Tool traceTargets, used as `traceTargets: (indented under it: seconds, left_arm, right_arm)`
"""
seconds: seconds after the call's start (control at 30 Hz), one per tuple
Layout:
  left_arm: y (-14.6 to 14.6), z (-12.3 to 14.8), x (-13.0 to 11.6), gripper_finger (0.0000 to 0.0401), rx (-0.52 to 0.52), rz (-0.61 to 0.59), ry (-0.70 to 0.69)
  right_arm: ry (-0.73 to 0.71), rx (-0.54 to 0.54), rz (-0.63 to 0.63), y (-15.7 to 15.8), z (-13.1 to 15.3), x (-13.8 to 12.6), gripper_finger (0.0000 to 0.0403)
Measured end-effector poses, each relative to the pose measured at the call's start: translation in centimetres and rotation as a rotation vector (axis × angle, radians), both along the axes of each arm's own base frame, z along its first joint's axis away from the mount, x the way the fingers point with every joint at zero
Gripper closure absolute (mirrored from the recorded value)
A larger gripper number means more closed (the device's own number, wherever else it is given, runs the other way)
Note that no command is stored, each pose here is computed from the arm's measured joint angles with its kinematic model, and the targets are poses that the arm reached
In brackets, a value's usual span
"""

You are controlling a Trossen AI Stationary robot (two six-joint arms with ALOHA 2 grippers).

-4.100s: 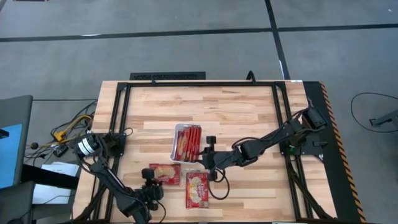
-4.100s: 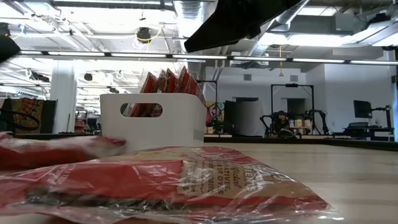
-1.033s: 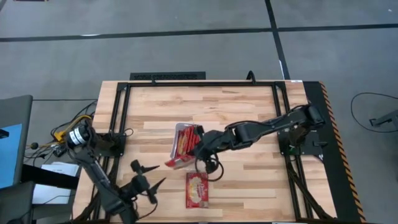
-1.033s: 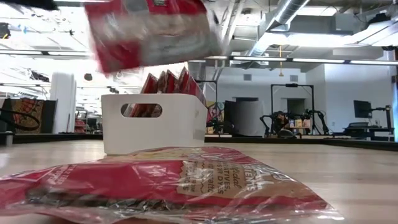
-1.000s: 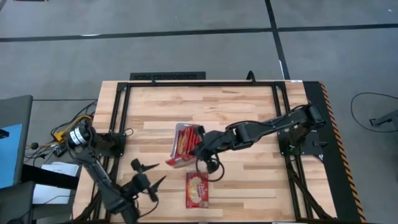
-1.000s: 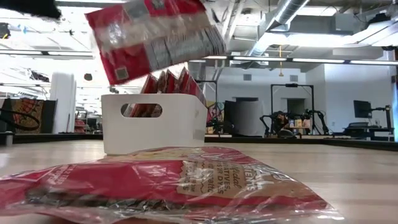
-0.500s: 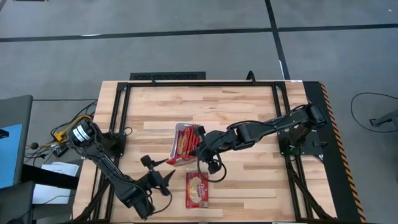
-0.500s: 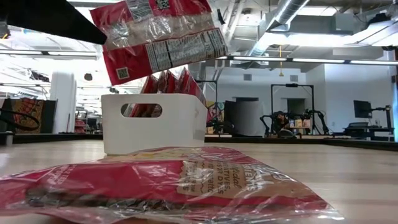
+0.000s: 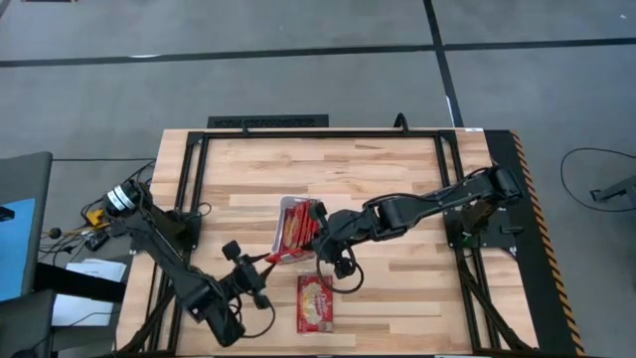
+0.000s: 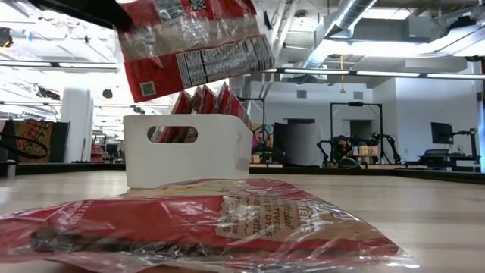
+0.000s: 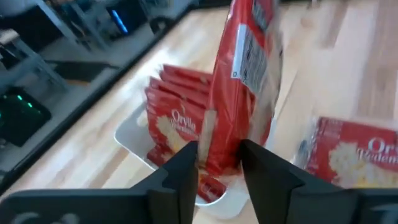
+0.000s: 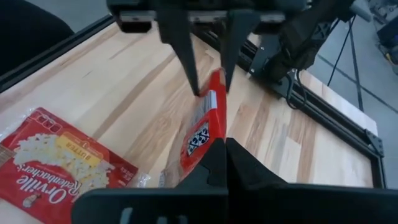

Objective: Sort popcorn bags into baskets
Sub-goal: Put the red popcorn bag into the white bin

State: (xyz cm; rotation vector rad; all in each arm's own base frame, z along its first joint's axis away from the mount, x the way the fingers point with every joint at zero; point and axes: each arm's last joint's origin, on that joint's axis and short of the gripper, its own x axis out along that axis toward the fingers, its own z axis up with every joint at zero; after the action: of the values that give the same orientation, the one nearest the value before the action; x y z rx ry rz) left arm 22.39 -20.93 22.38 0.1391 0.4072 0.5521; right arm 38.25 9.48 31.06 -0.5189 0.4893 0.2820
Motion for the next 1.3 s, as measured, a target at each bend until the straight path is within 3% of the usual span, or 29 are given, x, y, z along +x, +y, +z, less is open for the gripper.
traceTargets:
  seconds: [0.13,0.3,0.5,0.6,0.73,0.87,1.0,1.17,1.3]
  left_arm:
    - [1.4,0.2,1.3,0.0302,-0.016,-0.047,0.156]
    - [2.2,0.8,3.1,0.032,-0.027,-0.202,0.275]
    - [2.2,3.2,4.0,0.0392,-0.054,-0.375,0.21]
    - [2.4,4.4,3.7,0.0399,-0.084,-0.386,0.156]
    - [2.4,4.9,3.1,0.0401,-0.163,-0.359,0.124]
    - [1.9,4.5,2.3,0.0398,-0.252,-0.368,0.169]
    - [1.2,3.0,1.9,0.0388,-0.248,-0.335,0.171]
    - [0.4,-0.1,2.7,0.0355,-0.202,-0.359,0.201]
    - [-0.1,-2.4,3.6,0.0311,-0.143,-0.373,0.253]
  right_arm:
    - [-0.024,-0.015,0.019,0.3,0.1,0.1,0.0399]
    - [-0.029,-0.024,0.027,0.3,0.2,0.1,0.0399]
    - [-0.028,-0.025,0.026,0.3,0.2,0.1,0.0399]
    - [-0.01,-0.031,0.016,0.2,0.0,0.0,0.0399]
    - [0.067,-0.058,-0.088,-0.1,-0.4,-0.7,0.039]
    - [0.19,0.034,-0.166,0.1,-0.3,-3.0,0.0363]
    - [0.279,0.11,-0.206,1.8,-3.6,-5.1,0.0356]
    - [0.294,0.057,-0.285,4.2,-8.5,-7.2,0.0352]
    - [0.322,0.012,-0.247,5.9,-11.3,-7.7,0.0329]
